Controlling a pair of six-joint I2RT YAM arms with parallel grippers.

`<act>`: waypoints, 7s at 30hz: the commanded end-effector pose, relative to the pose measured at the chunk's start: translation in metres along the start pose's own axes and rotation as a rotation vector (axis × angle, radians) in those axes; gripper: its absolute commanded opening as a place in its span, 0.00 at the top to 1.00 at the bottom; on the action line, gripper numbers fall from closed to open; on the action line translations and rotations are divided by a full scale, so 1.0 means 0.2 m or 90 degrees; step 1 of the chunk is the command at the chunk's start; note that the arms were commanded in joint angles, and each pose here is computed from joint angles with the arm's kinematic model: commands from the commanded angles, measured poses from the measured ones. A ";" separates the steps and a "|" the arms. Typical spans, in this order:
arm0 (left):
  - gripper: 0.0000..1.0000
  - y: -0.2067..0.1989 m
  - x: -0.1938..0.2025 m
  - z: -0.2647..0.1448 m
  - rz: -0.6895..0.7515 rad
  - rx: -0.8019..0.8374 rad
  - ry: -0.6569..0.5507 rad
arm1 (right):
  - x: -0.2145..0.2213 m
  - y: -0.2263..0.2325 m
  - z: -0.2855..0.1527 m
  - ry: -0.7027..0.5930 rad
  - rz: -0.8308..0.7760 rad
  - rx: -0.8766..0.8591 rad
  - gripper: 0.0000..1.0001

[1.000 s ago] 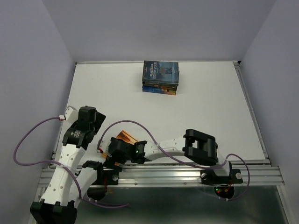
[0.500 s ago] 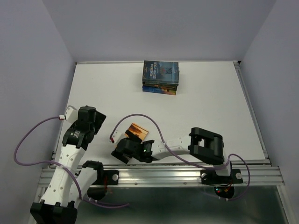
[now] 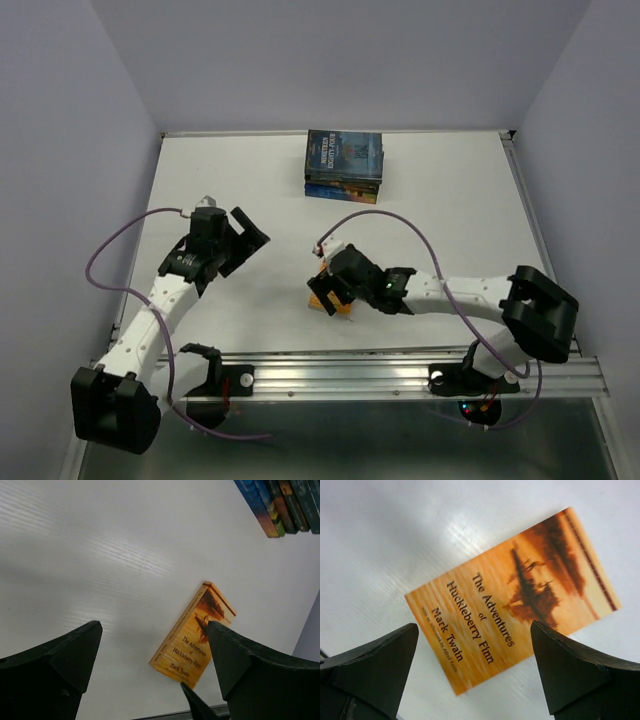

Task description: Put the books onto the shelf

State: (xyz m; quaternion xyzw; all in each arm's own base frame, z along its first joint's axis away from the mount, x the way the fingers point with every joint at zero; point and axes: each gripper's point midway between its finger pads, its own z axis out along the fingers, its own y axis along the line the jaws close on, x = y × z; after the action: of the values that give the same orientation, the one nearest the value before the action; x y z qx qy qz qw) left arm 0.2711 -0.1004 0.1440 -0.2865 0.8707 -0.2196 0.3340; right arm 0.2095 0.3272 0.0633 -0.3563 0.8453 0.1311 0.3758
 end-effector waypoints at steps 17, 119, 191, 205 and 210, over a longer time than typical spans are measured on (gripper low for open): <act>0.01 -0.44 0.56 0.25 0.157 0.155 0.193 | 0.03 -0.22 -0.27 0.049 0.612 -0.003 0.00; 0.01 -0.46 0.86 0.22 0.086 0.240 0.279 | -0.32 -0.18 -0.31 -0.083 0.657 -0.138 0.99; 1.00 -0.88 0.65 -0.63 0.106 0.918 0.183 | -0.83 -0.20 -0.90 -0.218 0.418 -0.413 0.99; 1.00 -1.09 0.41 -0.40 0.118 0.726 0.056 | -0.80 -0.84 -0.90 -0.297 0.507 0.088 0.00; 1.00 -1.20 0.19 -0.20 0.062 0.568 -0.029 | -0.69 -1.05 -0.94 -0.312 0.564 0.261 0.00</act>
State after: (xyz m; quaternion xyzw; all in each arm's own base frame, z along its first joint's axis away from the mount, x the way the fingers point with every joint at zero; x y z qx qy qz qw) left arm 0.2595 -0.3057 0.2672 -0.0252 0.6928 -0.6109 0.3825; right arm 0.3016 0.2057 0.2917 0.0632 0.8275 0.2867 0.4786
